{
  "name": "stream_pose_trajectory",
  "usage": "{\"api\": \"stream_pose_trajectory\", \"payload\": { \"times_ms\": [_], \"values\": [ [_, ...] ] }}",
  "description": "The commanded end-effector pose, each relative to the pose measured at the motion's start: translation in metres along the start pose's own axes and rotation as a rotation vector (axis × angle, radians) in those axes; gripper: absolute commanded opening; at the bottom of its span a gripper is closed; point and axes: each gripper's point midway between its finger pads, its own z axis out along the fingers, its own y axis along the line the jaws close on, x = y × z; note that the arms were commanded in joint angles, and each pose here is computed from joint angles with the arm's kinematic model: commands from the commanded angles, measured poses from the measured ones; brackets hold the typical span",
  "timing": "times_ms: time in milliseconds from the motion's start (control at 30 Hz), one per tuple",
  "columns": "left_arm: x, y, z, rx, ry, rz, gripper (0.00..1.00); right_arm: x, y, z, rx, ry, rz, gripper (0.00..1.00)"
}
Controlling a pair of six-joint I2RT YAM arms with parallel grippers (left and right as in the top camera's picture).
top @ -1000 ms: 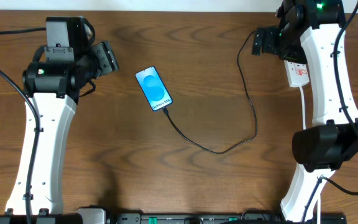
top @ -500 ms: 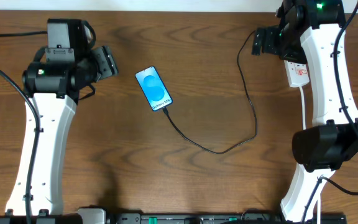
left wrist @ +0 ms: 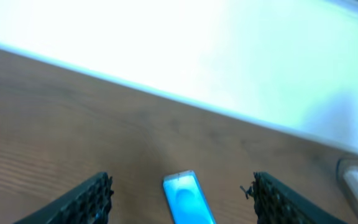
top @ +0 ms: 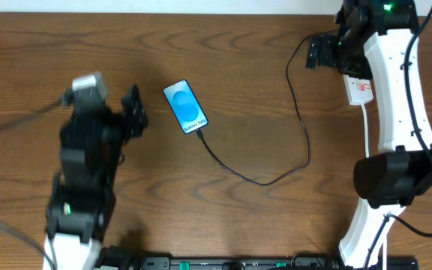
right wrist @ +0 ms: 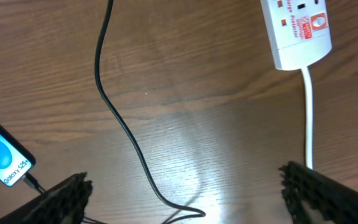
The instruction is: Plug charger to phone and switch on socket
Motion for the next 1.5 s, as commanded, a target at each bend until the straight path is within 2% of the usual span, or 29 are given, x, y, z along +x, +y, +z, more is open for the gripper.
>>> {"api": "stream_pose_trajectory", "payload": {
  "times_ms": [0,267,367,500,800,1000,1233,1467],
  "values": [
    [0.010,0.016,-0.021,-0.015,-0.130,-0.014,0.73,0.001,-0.010,-0.061,-0.026,-0.136,0.015,0.99],
    [0.026,0.038,-0.056,-0.013,-0.299,-0.046,0.73,0.026,-0.025,-0.185,-0.090,-0.460,-0.004,0.99],
    [0.026,0.044,-0.064,-0.018,-0.336,-0.054,0.73,0.038,-0.024,-0.209,-0.122,-0.559,-0.012,0.99],
    [0.021,0.051,-0.075,-0.028,-0.401,-0.066,0.73,0.050,-0.024,-0.215,-0.162,-0.681,-0.018,0.99],
    [0.011,0.063,-0.095,-0.017,-0.595,-0.093,0.73,0.096,-0.038,-0.165,-0.237,-0.988,0.005,0.99],
    [0.024,0.074,-0.098,-0.004,-0.697,-0.100,0.73,0.139,-0.053,-0.113,-0.290,-1.174,0.016,0.99],
    [0.044,0.082,-0.084,-0.030,-0.634,-0.090,0.73,0.167,-0.056,-0.076,-0.347,-1.272,0.003,0.99],
    [0.093,0.103,-0.058,-0.130,-0.410,-0.071,0.73,0.181,-0.049,-0.043,-0.405,-1.297,-0.032,0.99]
  ]
}}
